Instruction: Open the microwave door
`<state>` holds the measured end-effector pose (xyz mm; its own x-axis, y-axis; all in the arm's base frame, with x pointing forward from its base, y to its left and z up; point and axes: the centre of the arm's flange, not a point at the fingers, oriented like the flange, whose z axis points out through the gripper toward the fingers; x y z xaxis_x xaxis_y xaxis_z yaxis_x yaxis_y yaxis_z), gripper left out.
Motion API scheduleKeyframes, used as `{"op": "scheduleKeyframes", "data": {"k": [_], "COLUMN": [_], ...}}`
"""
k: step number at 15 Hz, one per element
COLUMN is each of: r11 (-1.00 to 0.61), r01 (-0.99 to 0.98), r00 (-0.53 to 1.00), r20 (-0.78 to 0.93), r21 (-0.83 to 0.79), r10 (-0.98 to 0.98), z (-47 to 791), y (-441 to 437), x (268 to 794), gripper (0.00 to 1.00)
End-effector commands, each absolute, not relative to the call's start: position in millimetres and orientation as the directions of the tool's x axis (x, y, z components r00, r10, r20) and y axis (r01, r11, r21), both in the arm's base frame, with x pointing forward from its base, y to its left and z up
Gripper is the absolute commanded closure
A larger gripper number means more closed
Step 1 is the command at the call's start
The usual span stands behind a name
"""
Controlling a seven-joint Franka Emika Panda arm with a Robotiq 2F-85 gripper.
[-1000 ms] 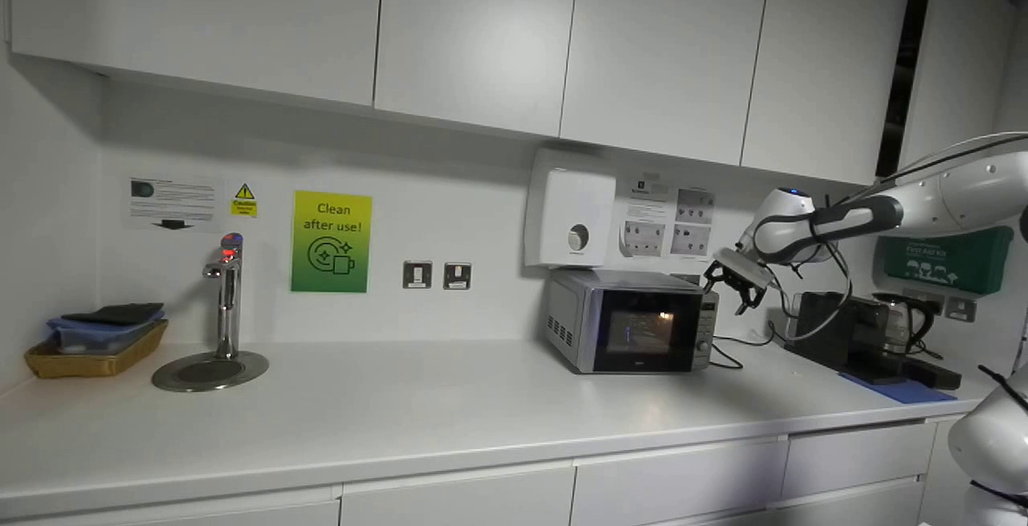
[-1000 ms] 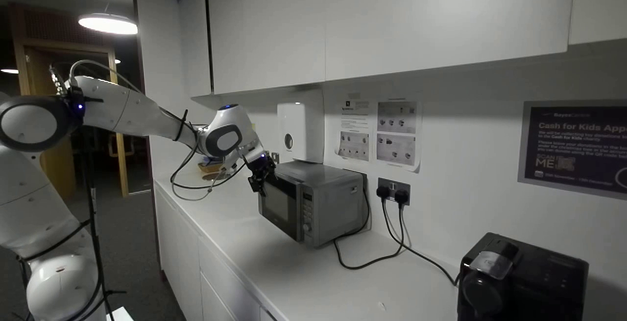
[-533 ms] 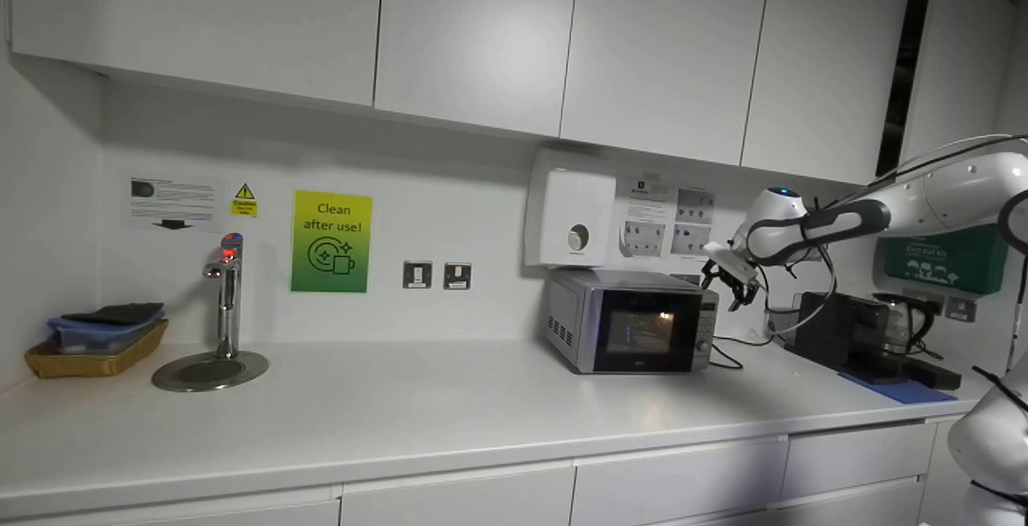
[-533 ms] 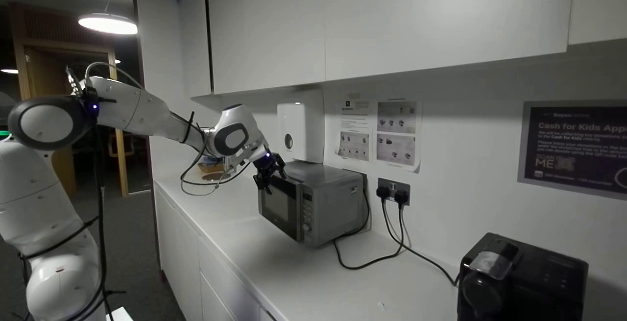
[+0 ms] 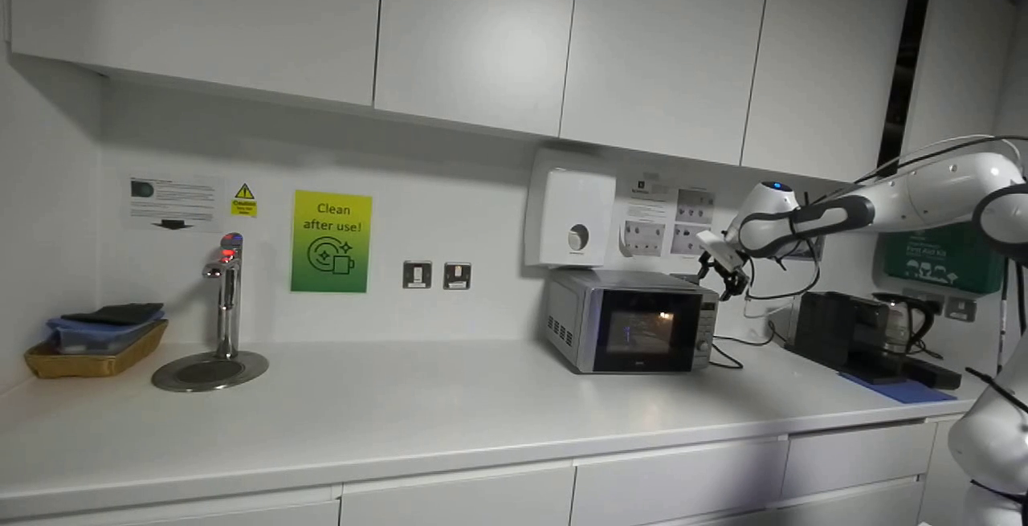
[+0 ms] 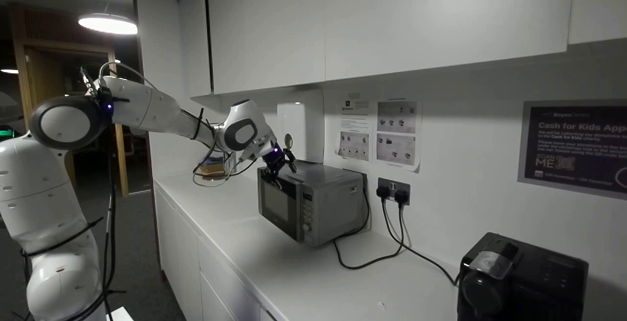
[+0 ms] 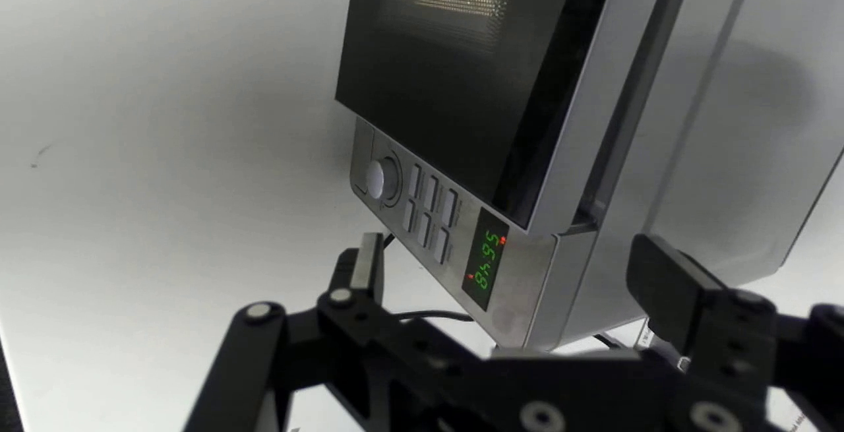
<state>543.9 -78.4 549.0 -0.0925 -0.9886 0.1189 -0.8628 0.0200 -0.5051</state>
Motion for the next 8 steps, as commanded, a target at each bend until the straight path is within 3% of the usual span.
{"op": "scheduleKeyframes", "data": {"k": [1,8], "r11": [0.073,0.135], "r01": [-0.849,-0.845], "r00": [-0.119,-0.113], "r20": [0.055,-0.074], "r21": [-0.524,-0.517], "r10": [-0.991,-0.991], "z": [553.1,548.0], "y": [-83.4,-79.9], "x": [565.4,587.5], "gripper": [0.00,0.00]}}
